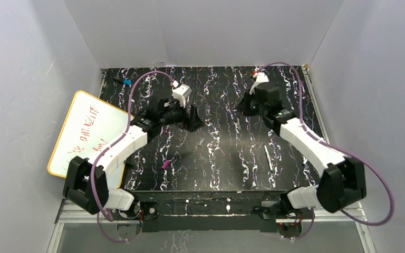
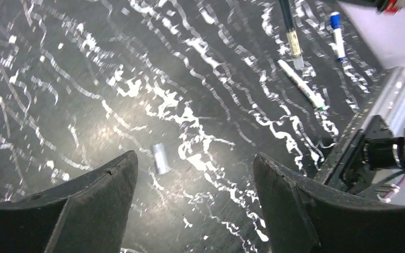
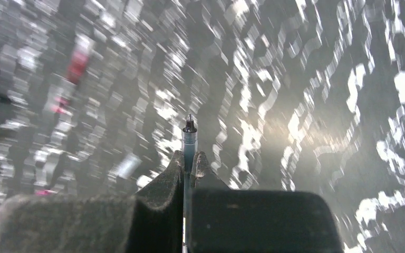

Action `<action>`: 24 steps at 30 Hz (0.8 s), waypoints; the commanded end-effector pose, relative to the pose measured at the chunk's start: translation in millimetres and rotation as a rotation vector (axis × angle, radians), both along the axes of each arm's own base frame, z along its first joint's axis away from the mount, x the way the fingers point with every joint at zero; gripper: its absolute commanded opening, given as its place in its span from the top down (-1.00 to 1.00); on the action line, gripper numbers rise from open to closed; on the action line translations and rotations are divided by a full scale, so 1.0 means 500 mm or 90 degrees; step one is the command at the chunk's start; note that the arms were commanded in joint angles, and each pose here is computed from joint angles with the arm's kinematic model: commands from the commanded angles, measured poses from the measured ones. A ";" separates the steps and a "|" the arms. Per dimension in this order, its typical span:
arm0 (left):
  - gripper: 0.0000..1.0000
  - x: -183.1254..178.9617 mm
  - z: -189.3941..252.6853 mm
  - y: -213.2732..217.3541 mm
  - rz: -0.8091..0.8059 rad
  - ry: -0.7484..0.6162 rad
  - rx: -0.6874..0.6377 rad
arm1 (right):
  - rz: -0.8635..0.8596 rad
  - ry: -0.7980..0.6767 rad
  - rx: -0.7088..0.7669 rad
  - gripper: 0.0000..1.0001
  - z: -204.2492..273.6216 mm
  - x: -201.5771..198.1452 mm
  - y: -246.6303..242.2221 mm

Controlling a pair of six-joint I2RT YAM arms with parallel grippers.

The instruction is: Insert the pens into the pen caps

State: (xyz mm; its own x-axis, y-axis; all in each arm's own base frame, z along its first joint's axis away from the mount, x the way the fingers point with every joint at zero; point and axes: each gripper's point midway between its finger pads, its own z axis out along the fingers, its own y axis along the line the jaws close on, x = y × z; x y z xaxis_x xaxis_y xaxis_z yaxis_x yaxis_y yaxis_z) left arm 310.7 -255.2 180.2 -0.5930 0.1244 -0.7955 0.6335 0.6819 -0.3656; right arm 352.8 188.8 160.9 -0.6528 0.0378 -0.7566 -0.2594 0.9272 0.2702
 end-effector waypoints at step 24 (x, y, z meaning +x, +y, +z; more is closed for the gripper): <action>-0.34 -0.114 0.228 -0.076 -0.183 -0.176 -0.388 | 0.262 -0.210 0.410 0.97 0.344 -0.129 0.304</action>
